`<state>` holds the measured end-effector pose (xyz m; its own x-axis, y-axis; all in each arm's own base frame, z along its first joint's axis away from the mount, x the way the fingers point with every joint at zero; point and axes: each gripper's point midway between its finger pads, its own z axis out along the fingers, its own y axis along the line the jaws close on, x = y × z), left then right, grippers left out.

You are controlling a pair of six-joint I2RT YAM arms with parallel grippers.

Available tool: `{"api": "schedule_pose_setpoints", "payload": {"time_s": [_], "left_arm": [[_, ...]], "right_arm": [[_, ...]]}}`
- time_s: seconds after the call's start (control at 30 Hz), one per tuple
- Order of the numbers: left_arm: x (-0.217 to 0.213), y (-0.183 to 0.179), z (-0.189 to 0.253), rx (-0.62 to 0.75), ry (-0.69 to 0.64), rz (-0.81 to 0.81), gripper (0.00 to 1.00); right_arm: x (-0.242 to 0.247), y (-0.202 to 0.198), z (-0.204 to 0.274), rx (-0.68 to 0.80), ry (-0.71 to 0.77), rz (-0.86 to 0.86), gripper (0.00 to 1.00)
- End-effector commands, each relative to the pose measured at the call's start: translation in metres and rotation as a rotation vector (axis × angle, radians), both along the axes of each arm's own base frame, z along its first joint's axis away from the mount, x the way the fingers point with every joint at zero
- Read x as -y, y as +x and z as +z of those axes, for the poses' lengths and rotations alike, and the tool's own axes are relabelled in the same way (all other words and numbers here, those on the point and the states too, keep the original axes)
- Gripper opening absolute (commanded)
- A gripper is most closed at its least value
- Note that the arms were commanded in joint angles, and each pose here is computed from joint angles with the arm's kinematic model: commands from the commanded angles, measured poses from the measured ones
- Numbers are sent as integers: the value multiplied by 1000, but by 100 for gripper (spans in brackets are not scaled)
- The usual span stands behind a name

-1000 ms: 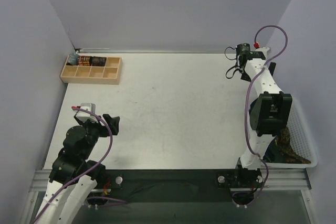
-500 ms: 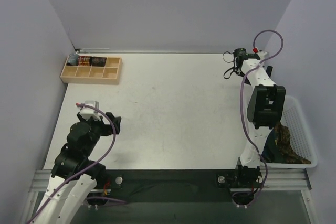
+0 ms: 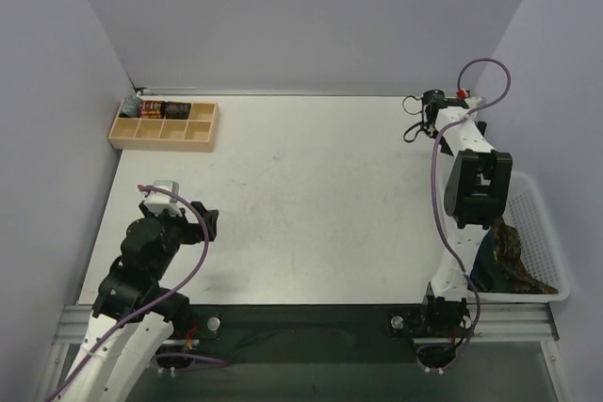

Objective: Roll the ties
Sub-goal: Grab a tie with the right arm

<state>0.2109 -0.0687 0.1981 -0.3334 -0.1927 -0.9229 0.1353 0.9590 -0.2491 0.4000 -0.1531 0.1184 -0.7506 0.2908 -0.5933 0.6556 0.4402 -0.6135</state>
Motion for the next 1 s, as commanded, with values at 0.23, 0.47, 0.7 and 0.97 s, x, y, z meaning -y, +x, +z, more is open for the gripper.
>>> {"api": "schedule_pose_setpoints", "payload": {"time_s": [0.23,0.47,0.7,0.97], "left_arm": [[5,4,13,40,-17,-17,97],[4,5,12,39,-15,-15,97],[4,5,13,41,-14,-13,97],[-2,5,15,55,-11,19,97]], "right_arm": [[5,-8,20,40,-49,-29,29],[5,-9,36,71,-56,-25,6],[-6,-8,71,134,-54,24,0],[-77,26,126,226,15,342,0]]}}
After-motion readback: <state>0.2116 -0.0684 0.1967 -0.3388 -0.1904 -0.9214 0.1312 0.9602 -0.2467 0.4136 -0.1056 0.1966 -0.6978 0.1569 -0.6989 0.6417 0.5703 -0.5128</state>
